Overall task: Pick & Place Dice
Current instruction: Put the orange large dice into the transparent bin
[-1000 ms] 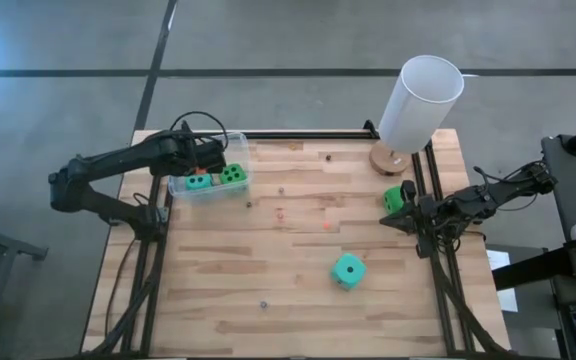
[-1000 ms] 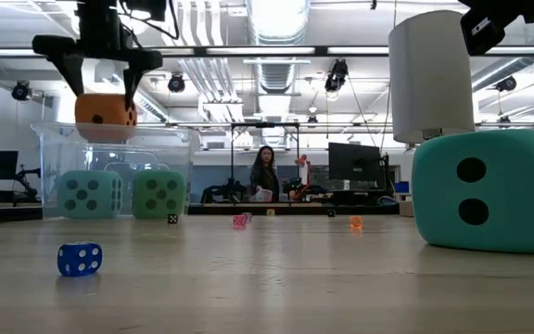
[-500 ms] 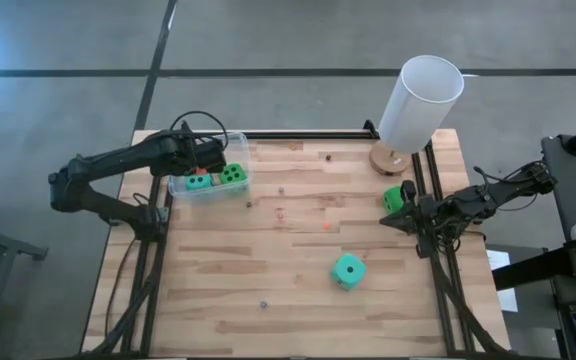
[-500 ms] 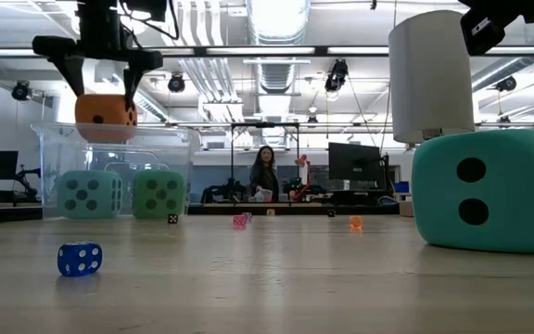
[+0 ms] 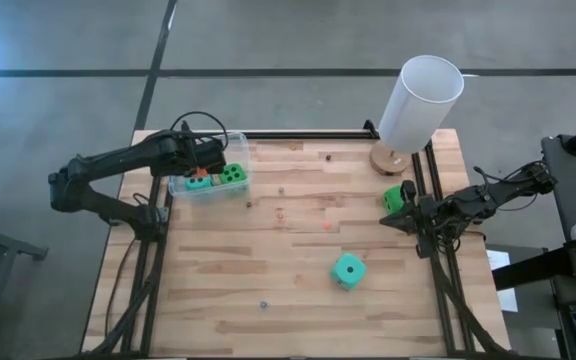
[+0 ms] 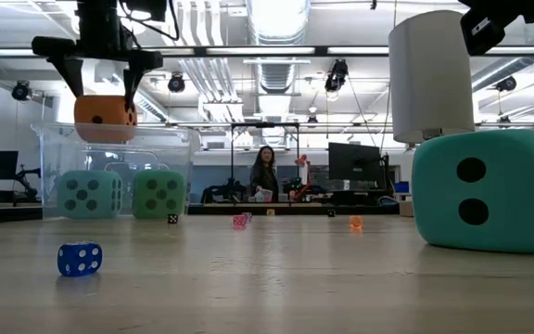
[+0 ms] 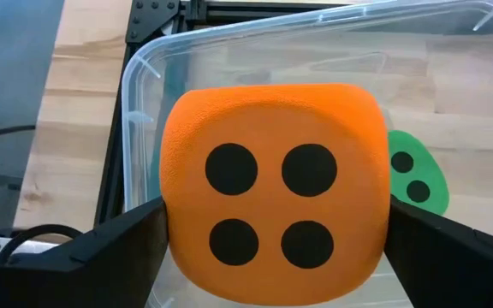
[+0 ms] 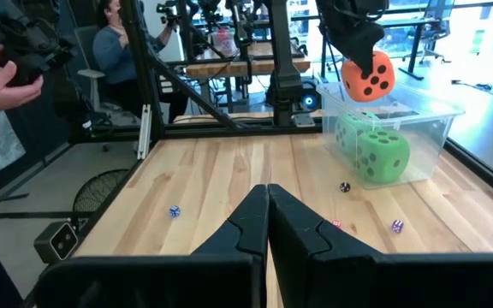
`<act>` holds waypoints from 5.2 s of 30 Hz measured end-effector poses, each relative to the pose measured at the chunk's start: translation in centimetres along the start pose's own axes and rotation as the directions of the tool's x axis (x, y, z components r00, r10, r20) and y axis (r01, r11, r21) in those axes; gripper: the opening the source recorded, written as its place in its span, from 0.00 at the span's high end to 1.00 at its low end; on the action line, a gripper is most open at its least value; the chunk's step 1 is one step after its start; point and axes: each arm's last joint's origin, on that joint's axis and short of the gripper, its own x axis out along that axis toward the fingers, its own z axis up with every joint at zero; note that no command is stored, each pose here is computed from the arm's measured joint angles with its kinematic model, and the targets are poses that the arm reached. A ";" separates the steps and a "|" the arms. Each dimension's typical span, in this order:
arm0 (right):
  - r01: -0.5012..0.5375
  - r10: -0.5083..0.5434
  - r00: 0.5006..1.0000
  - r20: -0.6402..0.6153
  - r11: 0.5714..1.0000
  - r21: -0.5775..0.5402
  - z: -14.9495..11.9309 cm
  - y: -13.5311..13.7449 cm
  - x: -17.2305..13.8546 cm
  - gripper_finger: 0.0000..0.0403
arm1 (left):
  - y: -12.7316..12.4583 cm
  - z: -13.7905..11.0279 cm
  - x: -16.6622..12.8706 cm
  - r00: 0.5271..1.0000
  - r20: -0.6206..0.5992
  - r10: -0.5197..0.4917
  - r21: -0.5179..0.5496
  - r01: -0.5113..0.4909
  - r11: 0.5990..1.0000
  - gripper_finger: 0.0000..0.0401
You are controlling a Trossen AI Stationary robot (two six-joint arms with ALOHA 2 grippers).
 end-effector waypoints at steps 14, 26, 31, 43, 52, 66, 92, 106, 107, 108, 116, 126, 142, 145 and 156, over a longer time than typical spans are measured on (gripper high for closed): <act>0.000 0.000 1.000 0.000 1.000 0.000 0.0 0.0 0.0 0.98 | 0.4 -0.1 0.0 0.999 -0.011 0.041 0.012 -0.041 0.999 0.04; 0.000 0.000 1.000 0.001 1.000 0.000 0.0 0.0 0.0 0.98 | 0.7 0.1 0.5 0.995 0.053 0.085 0.009 -0.086 0.996 0.02; 0.000 0.000 1.000 0.000 1.000 0.000 0.0 0.0 0.0 0.98 | 0.4 0.3 1.3 0.990 0.106 0.089 -0.038 -0.085 0.996 0.02; 0.000 0.000 1.000 0.000 1.000 0.000 0.0 0.0 0.0 0.98 | 0.0 -0.5 4.0 0.986 0.130 0.108 -0.148 -0.088 0.985 0.01; 0.000 0.000 1.000 0.001 1.000 0.000 0.0 0.0 0.0 0.98 | 0.3 -1.8 5.3 0.993 -0.023 0.113 -0.134 -0.115 0.984 0.01; 0.000 0.000 1.000 0.000 1.000 0.000 0.0 0.0 0.0 0.98 | 0.2 -1.3 4.4 0.996 -0.040 0.078 -0.099 -0.082 0.992 0.01; 0.000 0.000 1.000 0.000 1.000 0.000 0.0 0.0 0.0 0.98 | 0.5 -2.5 5.8 0.988 -0.135 0.081 -0.057 -0.089 0.994 0.00; 0.000 0.000 1.000 0.000 1.000 0.000 0.0 0.0 0.0 0.98 | 1.4 -2.3 4.9 0.991 -0.136 0.020 -0.067 -0.029 0.997 0.01; 0.000 0.000 1.000 0.000 1.000 0.000 0.0 0.0 0.0 0.98 | 1.6 -2.3 4.8 0.991 -0.131 0.013 -0.071 -0.023 0.997 0.00; 0.000 0.000 1.000 0.000 1.000 0.000 0.0 0.0 0.0 0.98 | 1.7 -2.3 4.7 0.992 -0.124 0.008 -0.074 -0.018 0.997 0.01; 0.000 0.000 1.000 0.000 1.000 0.000 0.0 0.0 0.0 0.98 | 2.1 -1.8 4.4 1.000 -0.011 0.013 -0.102 -0.014 0.995 0.01; 0.000 0.000 1.000 0.000 1.000 0.000 0.0 0.0 0.0 0.98 | 1.8 -1.6 4.5 1.000 -0.001 -0.014 -0.123 0.013 0.992 0.00; 0.000 0.000 1.000 0.000 1.000 0.000 0.0 0.0 0.0 0.98 | 1.6 -1.5 4.5 0.999 0.020 -0.034 -0.168 0.037 0.985 0.01; 0.000 0.000 1.000 0.000 1.000 0.000 0.0 0.0 0.0 0.98 | 1.5 -1.5 4.5 0.999 0.011 -0.048 -0.174 0.049 0.984 0.01; 0.000 0.000 1.000 0.000 1.000 0.000 0.0 0.0 0.0 0.98 | 1.3 -1.5 4.5 0.998 -0.001 -0.071 -0.206 0.069 0.976 0.08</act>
